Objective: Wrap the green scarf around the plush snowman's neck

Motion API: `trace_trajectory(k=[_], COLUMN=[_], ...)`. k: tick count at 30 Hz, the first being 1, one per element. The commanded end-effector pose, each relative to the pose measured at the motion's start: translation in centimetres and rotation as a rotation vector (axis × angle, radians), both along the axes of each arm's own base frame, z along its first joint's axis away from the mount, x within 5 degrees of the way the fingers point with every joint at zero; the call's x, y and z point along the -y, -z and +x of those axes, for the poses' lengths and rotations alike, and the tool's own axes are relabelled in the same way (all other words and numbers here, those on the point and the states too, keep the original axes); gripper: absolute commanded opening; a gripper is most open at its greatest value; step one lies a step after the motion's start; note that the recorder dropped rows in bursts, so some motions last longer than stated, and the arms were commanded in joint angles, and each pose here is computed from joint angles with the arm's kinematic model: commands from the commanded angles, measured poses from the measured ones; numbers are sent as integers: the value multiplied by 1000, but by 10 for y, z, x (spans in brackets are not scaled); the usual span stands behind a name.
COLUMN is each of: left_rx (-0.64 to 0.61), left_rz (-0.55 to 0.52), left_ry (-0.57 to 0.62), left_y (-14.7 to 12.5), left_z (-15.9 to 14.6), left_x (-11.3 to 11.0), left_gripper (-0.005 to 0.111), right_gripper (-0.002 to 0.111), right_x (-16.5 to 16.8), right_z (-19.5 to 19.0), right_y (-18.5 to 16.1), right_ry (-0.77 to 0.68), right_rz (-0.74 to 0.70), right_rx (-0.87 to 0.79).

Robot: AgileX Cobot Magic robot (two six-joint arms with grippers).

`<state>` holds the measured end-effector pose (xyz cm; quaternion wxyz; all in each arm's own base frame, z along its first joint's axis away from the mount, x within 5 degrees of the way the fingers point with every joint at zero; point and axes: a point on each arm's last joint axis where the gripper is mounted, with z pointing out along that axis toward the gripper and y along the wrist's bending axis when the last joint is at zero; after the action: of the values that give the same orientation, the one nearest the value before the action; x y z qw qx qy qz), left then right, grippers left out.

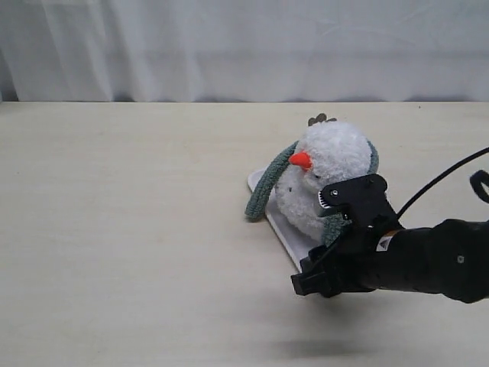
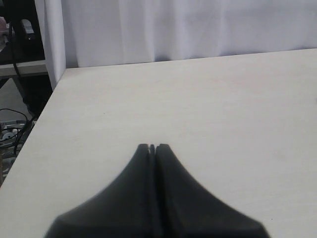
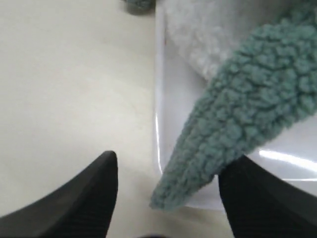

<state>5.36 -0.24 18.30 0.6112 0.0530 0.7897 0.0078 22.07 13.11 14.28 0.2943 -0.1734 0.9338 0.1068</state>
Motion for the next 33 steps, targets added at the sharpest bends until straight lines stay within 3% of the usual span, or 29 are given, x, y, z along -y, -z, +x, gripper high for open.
trace_trajectory(k=[1,6,9,14,18,23,26,33], left_rx=[12,12,12,12,12,12,12,12], left_rz=[-2,-2,-2,-2,-2,-2,-2,-2], left_ry=[9,9,9,9,9,9,9,9], left_y=[0,0,0,0,0,0,0,0], left_z=[0,0,0,0,0,0,0,0], left_x=[1,1,1,1,1,1,1,1], left_gripper=[0,0,0,0,0,0,0,0], right_gripper=[58,58,57,33,4,4,4,4], right_x=[2,6,3,5,12,22,32,56], right_z=[-20,-43,-41,-26,-18,-7,9,49], right_y=[-11,-42,-73,-111,-119,-124,-131,-130], right_ry=[-73,-164,-185,-164,-115,-31,99,260], right_rz=[-6,19,71,56,-29,-147,-195,-197], right_rx=[-129,-194,-110,94,160,198,184,141])
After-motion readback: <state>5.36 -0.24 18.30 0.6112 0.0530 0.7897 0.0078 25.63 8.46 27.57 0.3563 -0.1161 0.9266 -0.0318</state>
